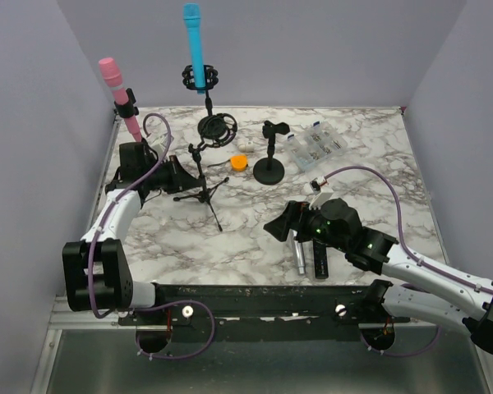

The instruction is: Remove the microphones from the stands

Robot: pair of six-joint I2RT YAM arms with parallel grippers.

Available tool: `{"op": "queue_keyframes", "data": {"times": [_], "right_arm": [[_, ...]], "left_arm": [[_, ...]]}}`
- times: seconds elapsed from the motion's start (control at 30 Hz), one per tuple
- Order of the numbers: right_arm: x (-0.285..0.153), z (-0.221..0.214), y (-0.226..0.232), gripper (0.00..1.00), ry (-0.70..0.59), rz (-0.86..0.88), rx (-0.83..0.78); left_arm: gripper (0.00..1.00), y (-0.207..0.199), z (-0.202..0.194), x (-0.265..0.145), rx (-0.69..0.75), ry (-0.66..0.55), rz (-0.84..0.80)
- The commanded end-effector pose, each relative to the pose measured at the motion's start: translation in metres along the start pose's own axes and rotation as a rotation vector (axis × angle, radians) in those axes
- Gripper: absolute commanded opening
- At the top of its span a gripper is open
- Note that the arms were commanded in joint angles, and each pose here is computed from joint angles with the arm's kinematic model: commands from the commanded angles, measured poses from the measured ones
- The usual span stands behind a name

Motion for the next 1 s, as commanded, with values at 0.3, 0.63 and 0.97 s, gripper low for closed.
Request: {"op": "queue_keyframes", "data": {"times": [0.3, 0.63, 0.97], "right_arm": [[0.0, -0.002, -0.002, 1.0, -0.002, -0.008, -0.025], [0.0, 0.0, -0.001, 1.0, -0.006, -0.008, -0.028], [0.004, -0.001, -0.001, 1.0, 0.005, -0.011, -0.032]], "left_arm": [[0.0, 0.01, -0.007, 0.003, -0.455, -0.049, -0.343], [0.0, 0.024, 0.001, 0.005, -0.802, -0.203, -0.568], [0.19, 0.041, -0.01, 0.005, -0.876, -0.276, -0.51]]}}
Point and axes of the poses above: each gripper's point midway between its finger pads, its own x axis out along the fingers, its own y axis along the line the jaws close on, z = x × y, the point moved 6 cm from there along -x, back along the fingers, and after that the axes turned 5 degrees about -x, right-handed, at the moved point
